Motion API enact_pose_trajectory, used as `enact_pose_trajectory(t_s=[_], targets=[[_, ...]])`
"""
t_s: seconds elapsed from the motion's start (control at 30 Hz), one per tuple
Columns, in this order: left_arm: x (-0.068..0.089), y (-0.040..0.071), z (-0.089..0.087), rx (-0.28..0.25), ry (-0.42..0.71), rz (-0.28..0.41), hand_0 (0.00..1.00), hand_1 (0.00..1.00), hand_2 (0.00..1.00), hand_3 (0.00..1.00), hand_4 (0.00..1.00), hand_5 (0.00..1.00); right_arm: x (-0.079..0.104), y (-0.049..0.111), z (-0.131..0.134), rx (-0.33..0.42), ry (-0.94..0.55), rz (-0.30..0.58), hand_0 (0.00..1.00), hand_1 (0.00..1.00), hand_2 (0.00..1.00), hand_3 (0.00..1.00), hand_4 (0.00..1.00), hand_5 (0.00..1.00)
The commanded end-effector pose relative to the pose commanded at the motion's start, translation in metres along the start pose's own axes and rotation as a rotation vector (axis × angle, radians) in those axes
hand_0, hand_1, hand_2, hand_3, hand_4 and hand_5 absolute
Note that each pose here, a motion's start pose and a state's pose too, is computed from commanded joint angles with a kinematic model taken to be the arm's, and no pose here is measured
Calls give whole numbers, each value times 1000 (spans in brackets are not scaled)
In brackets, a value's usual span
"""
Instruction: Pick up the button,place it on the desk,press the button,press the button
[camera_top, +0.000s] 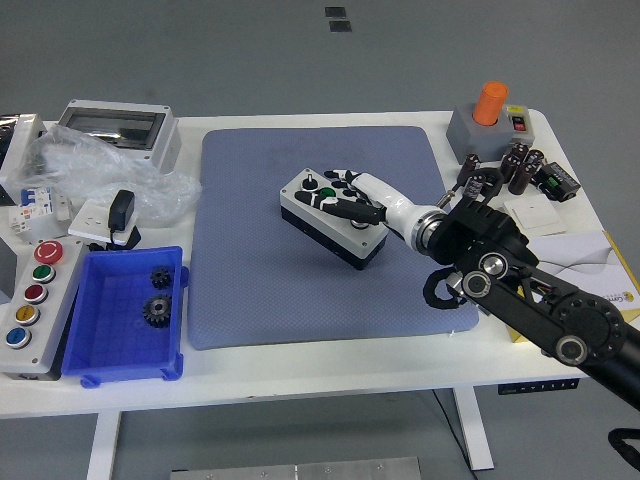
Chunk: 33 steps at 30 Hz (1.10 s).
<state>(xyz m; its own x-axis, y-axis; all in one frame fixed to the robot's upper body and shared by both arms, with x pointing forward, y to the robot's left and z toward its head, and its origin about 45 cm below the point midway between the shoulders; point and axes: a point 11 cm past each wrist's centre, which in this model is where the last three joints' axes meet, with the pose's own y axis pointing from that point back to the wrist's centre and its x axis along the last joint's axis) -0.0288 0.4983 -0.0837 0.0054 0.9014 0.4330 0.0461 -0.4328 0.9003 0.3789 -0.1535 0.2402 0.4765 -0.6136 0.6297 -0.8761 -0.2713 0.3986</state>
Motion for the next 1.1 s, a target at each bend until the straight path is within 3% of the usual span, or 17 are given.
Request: enact_pose_trajectory(t_s=[0.23,0.47,0.6,0.8,0.87,1.1], targets=[[-1,0,-1,2,0,-1,609,625,605,625,676,424,10,0,-4,23,175,130,998,998,998,998,998,805],[-1,0,-3,7,-1,0,609,624,604,628,676,419,0,-21,-5,1,423,210,998,998,998,998,998,804],[-2,0,-4,9,-2,1,609,624,604,628,676,419,5,-31,-12,-4,505,263,998,998,998,998,998,804],[0,0,-6,12,-4,5,609,624,604,628,676,416,9,-39,-18,-13,528,267,998,996,998,998,998,803],[0,0,-7,13,-4,5,609,625,604,628,677,412,6,-43,-16,-27,525,245,998,952,969,998,998,803],[-1,0,-7,14,-6,5,609,625,602,627,676,409,-4,-48,-9,-54,533,189,998,951,971,998,998,803]])
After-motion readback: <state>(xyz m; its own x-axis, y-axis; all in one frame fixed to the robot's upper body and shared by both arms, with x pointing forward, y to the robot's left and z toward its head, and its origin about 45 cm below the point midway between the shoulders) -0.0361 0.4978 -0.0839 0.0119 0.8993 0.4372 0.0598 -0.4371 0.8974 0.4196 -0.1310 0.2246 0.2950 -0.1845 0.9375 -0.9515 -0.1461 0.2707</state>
